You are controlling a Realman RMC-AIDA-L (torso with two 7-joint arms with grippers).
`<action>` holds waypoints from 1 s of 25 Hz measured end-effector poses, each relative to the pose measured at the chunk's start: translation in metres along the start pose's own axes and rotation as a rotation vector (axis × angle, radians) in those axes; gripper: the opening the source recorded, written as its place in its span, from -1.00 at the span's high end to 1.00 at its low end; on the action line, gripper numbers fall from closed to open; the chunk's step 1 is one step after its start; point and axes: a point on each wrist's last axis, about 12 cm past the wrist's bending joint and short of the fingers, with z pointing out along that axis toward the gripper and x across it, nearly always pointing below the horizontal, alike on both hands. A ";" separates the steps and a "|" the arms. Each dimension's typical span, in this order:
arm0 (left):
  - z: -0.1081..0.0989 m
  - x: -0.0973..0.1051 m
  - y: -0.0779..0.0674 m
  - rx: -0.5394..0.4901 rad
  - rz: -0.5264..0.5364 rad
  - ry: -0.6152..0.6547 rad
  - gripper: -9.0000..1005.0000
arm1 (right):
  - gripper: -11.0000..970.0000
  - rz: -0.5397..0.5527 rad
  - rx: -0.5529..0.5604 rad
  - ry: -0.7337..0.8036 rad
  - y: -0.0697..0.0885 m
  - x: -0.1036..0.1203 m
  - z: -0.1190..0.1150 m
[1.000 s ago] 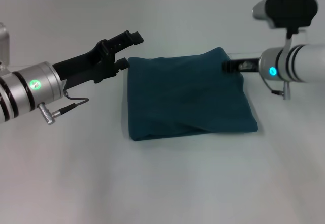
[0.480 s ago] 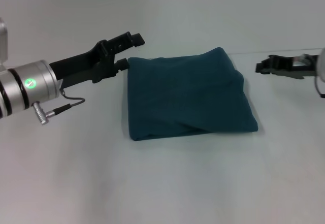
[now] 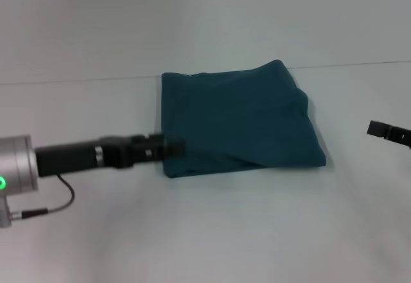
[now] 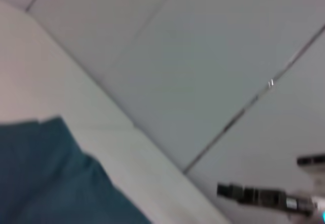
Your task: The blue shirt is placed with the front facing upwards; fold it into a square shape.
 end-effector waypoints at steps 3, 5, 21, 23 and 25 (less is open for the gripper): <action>0.007 0.012 -0.007 0.046 0.059 0.043 -0.89 | 0.36 -0.016 -0.014 0.000 0.002 0.005 0.002; 0.012 0.020 -0.014 0.078 0.145 0.044 -0.89 | 0.18 -0.074 -0.044 0.014 0.006 0.008 0.005; 0.023 0.044 -0.013 0.093 0.387 0.178 -0.89 | -0.59 -0.434 -0.232 0.079 0.029 0.072 0.028; 0.023 0.045 -0.013 0.088 0.399 0.179 -0.89 | -0.59 -0.432 -0.262 0.087 0.032 0.075 0.027; 0.022 0.047 -0.012 0.086 0.419 0.176 -0.89 | -0.58 -0.428 -0.286 0.088 0.035 0.077 0.026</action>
